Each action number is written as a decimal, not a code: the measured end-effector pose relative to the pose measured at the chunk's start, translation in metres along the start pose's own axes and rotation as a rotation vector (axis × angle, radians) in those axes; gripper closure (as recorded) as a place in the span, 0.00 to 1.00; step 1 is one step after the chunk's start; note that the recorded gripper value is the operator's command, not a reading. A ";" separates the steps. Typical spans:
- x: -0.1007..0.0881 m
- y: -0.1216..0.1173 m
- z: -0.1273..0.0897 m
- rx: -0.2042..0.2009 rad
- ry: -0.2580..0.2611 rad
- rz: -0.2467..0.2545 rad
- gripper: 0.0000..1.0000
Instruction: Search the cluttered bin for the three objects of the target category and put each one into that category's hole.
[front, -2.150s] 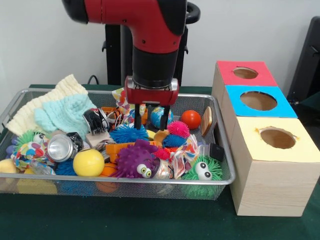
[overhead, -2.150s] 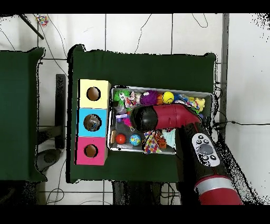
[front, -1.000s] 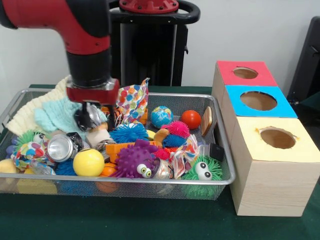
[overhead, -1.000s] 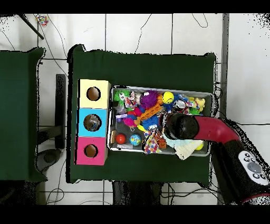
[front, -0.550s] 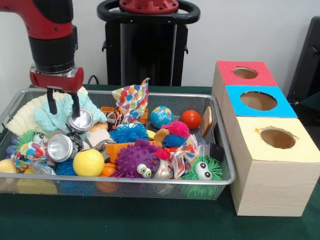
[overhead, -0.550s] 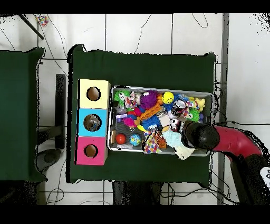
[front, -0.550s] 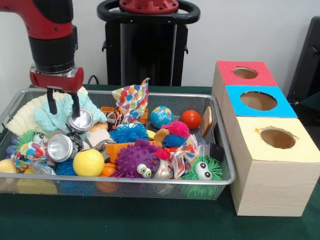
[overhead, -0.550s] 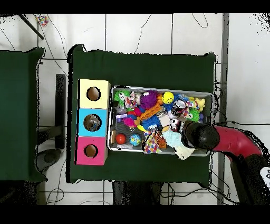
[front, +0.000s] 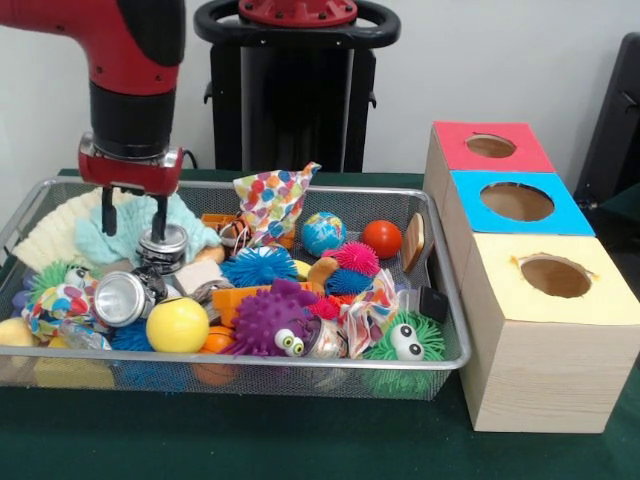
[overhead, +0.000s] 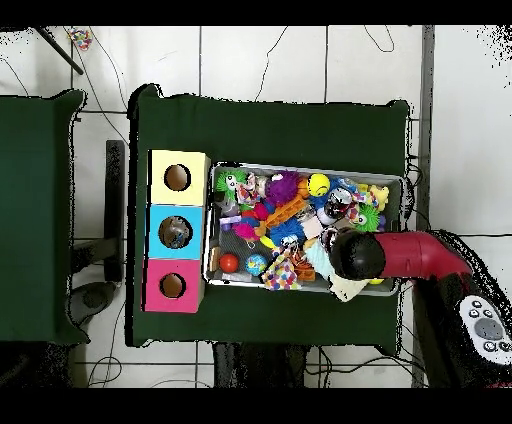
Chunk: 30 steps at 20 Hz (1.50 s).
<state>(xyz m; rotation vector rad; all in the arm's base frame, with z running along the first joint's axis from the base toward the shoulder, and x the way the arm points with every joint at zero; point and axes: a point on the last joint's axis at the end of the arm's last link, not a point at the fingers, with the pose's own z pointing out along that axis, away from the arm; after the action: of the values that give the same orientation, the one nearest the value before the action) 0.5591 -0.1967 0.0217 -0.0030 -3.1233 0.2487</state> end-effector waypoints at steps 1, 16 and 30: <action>-0.001 0.003 -0.001 0.011 -0.001 -0.013 0.00; -0.022 0.013 0.000 0.113 -0.016 -0.078 0.00; -0.063 0.061 0.050 0.060 -0.236 -0.115 0.00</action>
<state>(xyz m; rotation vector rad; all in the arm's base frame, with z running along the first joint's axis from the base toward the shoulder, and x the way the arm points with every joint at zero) 0.6219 -0.1448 -0.0375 0.2216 -3.3314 0.3666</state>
